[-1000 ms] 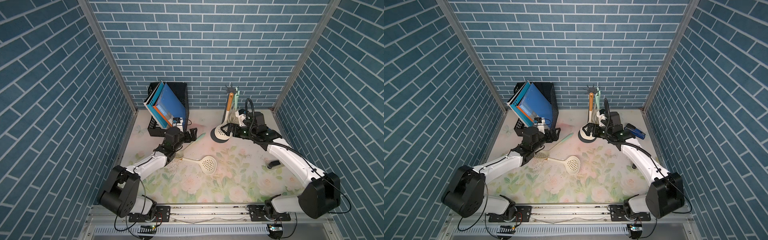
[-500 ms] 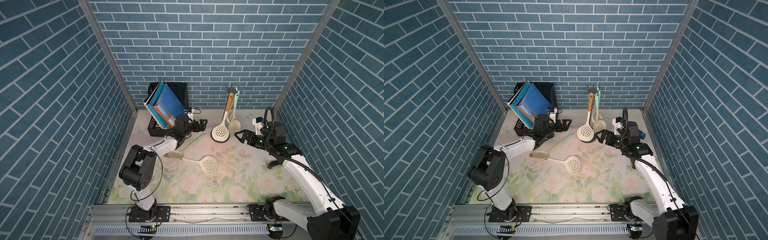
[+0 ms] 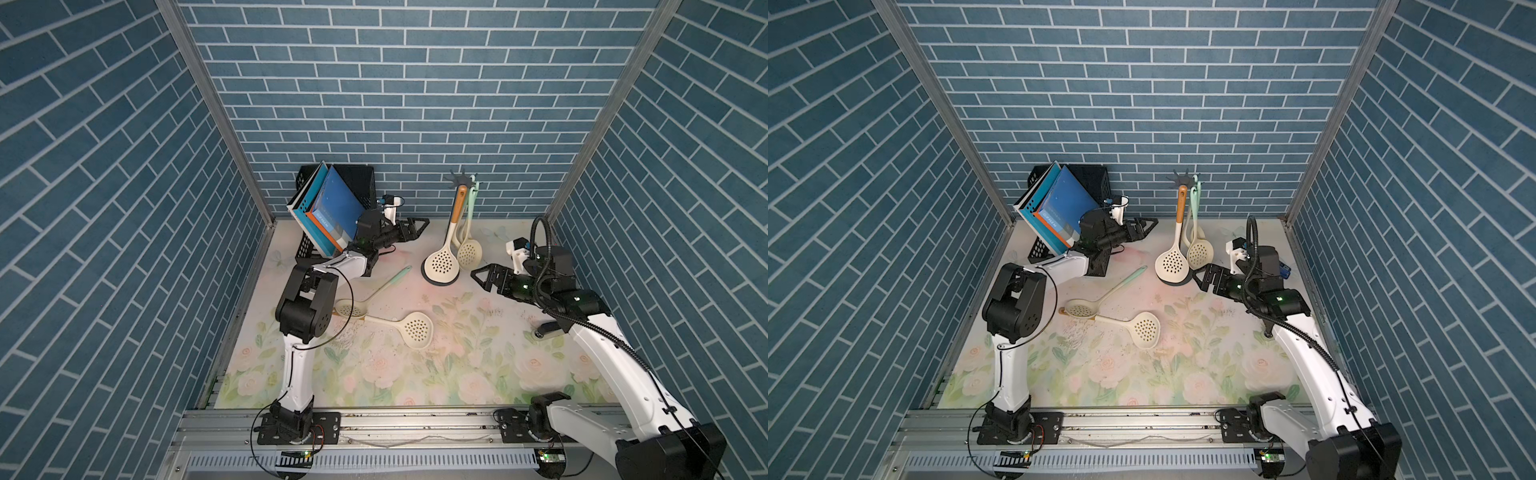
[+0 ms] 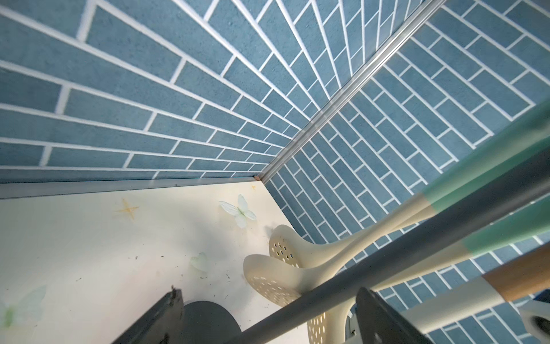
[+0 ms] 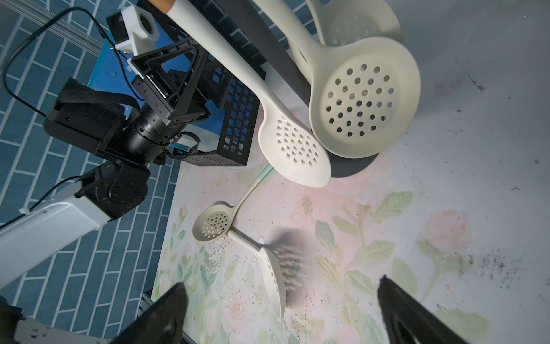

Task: Hang the skimmer on the kitchen utensil rack
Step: Adjust the rack at the center of the board.

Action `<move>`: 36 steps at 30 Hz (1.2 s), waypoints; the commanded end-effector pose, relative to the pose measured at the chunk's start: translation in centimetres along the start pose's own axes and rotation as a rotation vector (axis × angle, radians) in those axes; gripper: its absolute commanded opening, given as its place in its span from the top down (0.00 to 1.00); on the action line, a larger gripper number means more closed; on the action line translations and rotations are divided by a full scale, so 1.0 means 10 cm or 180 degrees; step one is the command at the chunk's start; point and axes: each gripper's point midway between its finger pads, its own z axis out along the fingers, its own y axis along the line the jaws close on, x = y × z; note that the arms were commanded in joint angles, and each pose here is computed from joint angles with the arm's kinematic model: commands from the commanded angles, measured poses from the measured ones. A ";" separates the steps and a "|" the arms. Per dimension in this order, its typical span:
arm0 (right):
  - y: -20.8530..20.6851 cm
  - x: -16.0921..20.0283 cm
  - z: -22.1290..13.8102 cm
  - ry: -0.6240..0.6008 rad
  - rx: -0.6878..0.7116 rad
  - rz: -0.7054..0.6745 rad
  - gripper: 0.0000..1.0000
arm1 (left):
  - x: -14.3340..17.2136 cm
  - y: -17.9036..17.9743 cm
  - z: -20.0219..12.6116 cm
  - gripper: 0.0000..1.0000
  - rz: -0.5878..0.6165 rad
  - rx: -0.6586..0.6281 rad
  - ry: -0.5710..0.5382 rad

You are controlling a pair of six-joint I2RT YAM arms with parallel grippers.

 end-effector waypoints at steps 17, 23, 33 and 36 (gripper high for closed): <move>0.09 -0.07 -0.14 0.0033 0.0051 0.0028 0.01 | -0.20 -0.68 0.09 0.23 0.1693 0.0911 0.0117; 0.09 -0.08 -0.13 0.0035 0.0050 0.0103 0.01 | -0.15 -0.66 0.23 0.28 0.1712 0.1039 0.0183; 0.08 -0.14 -0.07 0.0018 0.0046 0.0168 0.02 | -0.09 -0.72 0.41 0.28 0.1767 0.1154 0.0248; 0.09 -0.15 -0.05 0.0011 0.0016 0.0182 0.02 | -0.05 -0.74 0.46 0.28 0.1769 0.1191 0.0281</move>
